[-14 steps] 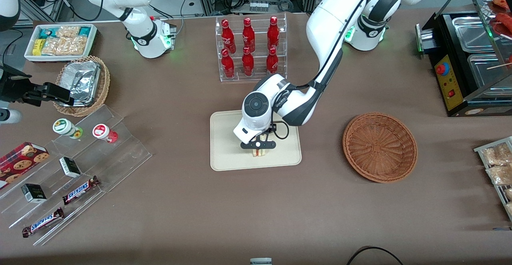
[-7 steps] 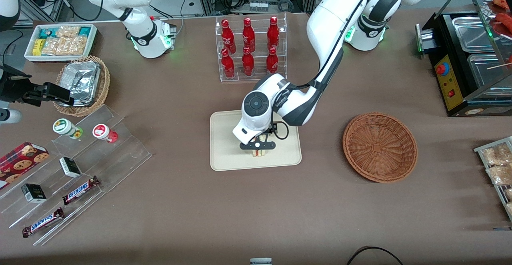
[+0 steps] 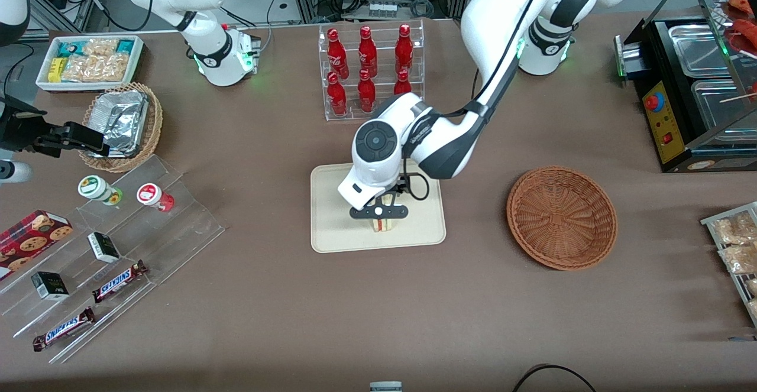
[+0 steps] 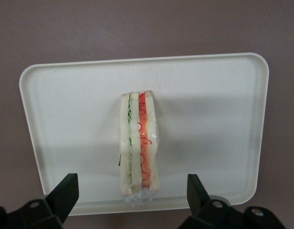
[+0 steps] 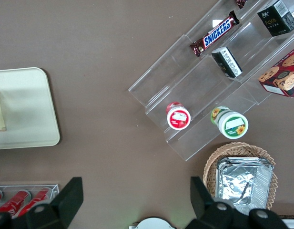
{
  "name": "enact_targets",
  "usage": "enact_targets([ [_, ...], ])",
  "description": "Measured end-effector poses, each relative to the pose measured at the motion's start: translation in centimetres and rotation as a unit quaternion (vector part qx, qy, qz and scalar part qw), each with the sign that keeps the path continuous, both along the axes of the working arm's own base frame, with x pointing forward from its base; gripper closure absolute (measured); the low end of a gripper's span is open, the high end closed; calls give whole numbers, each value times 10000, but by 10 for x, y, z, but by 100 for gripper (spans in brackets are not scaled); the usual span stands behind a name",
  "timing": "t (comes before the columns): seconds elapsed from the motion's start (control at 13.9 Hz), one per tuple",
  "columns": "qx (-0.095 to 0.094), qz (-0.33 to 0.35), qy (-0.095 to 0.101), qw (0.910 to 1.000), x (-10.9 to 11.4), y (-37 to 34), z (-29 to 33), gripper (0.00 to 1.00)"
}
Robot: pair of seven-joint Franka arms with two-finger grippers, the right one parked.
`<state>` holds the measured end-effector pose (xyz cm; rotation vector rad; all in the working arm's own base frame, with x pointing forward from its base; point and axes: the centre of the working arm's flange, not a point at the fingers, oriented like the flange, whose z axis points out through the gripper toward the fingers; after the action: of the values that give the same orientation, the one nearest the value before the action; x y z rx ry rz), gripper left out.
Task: Place sandwich from basket to tray
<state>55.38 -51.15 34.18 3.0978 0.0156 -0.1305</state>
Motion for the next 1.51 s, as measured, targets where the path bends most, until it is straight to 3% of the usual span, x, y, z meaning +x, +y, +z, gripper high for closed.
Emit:
enact_targets([
  [0.22,-22,-333,16,9994,29,43,24,0],
  [0.43,122,-632,283,9975,47,84,27,0],
  [0.86,276,-262,478,9981,84,193,41,0],
  [1.37,187,-746,569,9954,77,325,104,0],
  [1.51,385,-797,655,9939,67,349,126,0],
])
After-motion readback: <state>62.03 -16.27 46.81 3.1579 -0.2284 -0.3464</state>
